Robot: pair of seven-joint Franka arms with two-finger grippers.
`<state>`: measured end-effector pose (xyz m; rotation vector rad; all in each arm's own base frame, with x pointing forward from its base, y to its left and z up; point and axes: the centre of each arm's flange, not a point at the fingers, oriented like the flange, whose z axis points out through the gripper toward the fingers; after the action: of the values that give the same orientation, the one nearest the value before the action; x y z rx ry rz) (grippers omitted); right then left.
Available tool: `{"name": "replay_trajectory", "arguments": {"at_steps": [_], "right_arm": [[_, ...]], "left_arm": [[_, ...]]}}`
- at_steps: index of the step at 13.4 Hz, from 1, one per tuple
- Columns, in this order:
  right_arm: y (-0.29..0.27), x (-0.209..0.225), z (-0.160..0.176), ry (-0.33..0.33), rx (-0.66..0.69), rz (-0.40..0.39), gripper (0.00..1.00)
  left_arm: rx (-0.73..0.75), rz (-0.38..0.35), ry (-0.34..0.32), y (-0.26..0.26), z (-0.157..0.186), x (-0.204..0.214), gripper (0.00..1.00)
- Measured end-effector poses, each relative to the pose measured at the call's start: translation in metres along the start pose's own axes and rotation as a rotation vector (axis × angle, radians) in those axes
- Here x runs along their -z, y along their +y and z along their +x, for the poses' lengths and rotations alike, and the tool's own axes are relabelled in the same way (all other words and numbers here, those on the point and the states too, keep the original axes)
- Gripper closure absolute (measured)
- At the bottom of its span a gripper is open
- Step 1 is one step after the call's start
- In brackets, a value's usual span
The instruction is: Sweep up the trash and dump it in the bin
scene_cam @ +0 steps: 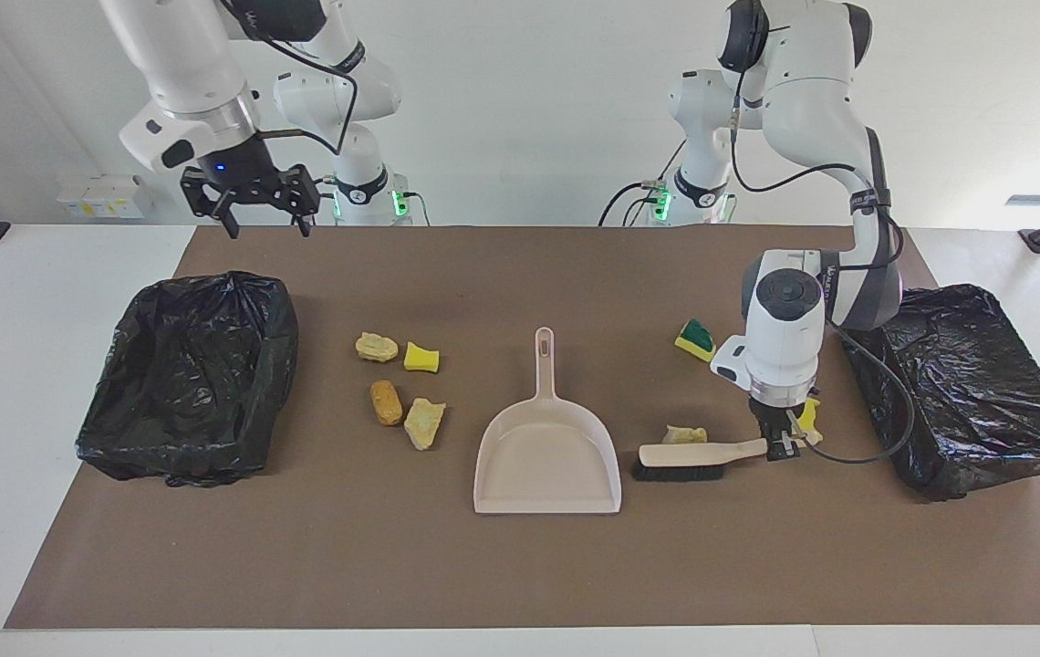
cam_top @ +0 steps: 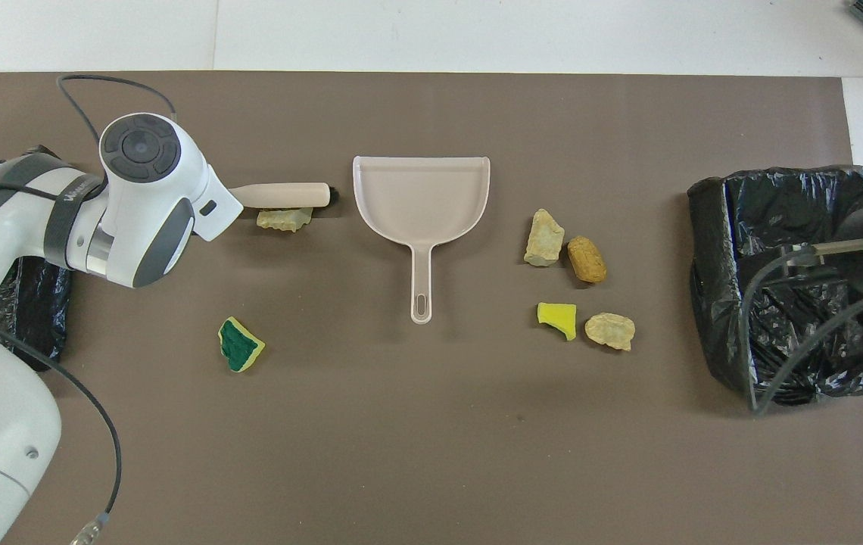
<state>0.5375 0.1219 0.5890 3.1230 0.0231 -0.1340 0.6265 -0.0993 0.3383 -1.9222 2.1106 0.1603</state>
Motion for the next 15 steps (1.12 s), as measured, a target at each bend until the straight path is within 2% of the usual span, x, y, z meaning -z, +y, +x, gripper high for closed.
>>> {"name": "replay_trajectory", "arguments": {"at_steps": [2,4,8,11,15], "right_arm": [[-0.046,-0.028,0.011,-0.021,0.012,0.039,0.0],[-0.1,-0.068,0.021,-0.036,0.021,0.031,0.0],[-0.198,-0.149,0.021,-0.056,0.056,-0.008,0.0],[-0.238,-0.192,0.023,-0.032,0.044,-0.01,0.0],[-0.251,-0.211,0.034,0.004,0.017,0.047,0.0]], "left_arm": [[-0.031,-0.035,-0.006,0.03,-0.021,-0.001,0.73],[-0.044,-0.057,-0.007,0.056,-0.027,0.001,0.73],[-0.023,-0.036,-0.014,0.069,-0.039,0.031,0.73],[0.1,0.01,-0.008,0.06,-0.078,0.06,0.73],[0.392,0.009,-0.013,0.057,-0.141,0.057,0.73]]}}
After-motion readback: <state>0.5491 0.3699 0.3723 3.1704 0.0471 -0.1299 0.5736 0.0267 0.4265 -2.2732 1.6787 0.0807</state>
